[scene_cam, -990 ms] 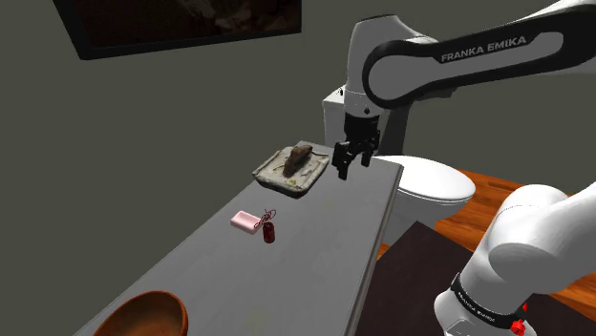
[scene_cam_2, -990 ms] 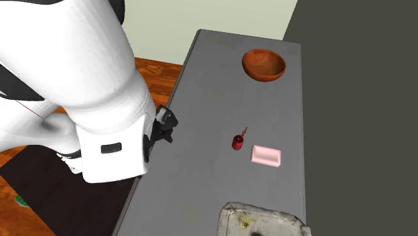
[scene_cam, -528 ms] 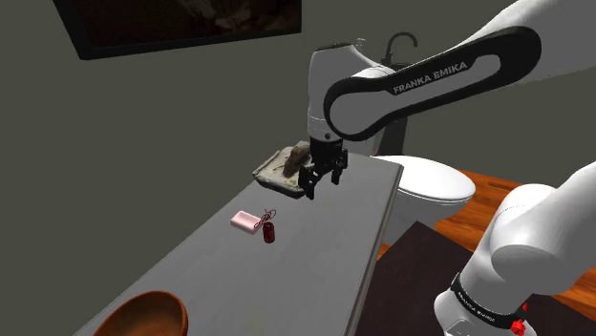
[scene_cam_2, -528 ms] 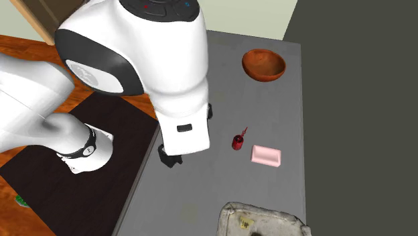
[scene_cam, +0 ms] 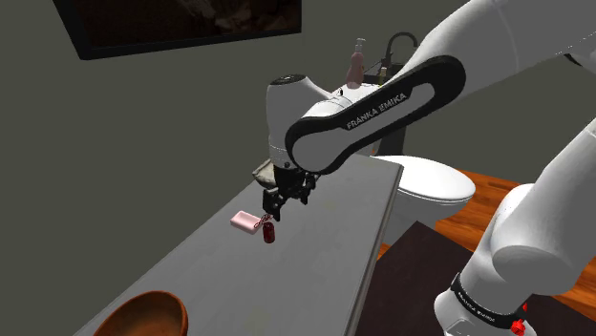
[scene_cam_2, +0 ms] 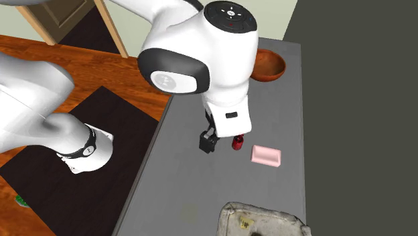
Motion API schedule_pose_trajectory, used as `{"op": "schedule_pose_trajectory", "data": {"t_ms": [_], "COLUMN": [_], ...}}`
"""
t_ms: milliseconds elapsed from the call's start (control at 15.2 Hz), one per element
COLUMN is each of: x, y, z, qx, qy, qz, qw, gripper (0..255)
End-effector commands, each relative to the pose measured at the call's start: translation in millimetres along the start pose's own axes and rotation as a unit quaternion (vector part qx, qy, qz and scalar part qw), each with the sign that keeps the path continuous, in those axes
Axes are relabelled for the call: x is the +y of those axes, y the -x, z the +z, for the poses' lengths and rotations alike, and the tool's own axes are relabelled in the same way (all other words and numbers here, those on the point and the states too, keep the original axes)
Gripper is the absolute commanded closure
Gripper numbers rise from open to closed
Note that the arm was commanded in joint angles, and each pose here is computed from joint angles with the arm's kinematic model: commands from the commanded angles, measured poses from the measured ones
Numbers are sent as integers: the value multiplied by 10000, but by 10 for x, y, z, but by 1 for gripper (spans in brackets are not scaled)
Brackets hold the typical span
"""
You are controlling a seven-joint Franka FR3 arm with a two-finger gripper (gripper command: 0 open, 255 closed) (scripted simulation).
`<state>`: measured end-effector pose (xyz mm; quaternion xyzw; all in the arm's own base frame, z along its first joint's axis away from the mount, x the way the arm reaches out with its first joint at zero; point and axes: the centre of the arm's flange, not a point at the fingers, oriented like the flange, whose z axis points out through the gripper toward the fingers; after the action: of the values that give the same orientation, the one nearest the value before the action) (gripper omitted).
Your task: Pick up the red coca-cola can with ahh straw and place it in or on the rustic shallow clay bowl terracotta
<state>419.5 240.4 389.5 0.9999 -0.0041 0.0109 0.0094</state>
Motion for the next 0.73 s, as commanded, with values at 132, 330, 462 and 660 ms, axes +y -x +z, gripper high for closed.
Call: {"op": "schedule_pose_trajectory", "data": {"t_ms": [132,330,462,660], "x": [-439,-512,-512,-511], "y": [-203,-235,-236,-238], "z": [257,405,511,669], "qx": [49,57,57,57], "qy": [12,16,16,16], "qz": [-2,-3,-3,-3], "qw": [10000,10000,10000,10000], "gripper": [0,0,0,0]}}
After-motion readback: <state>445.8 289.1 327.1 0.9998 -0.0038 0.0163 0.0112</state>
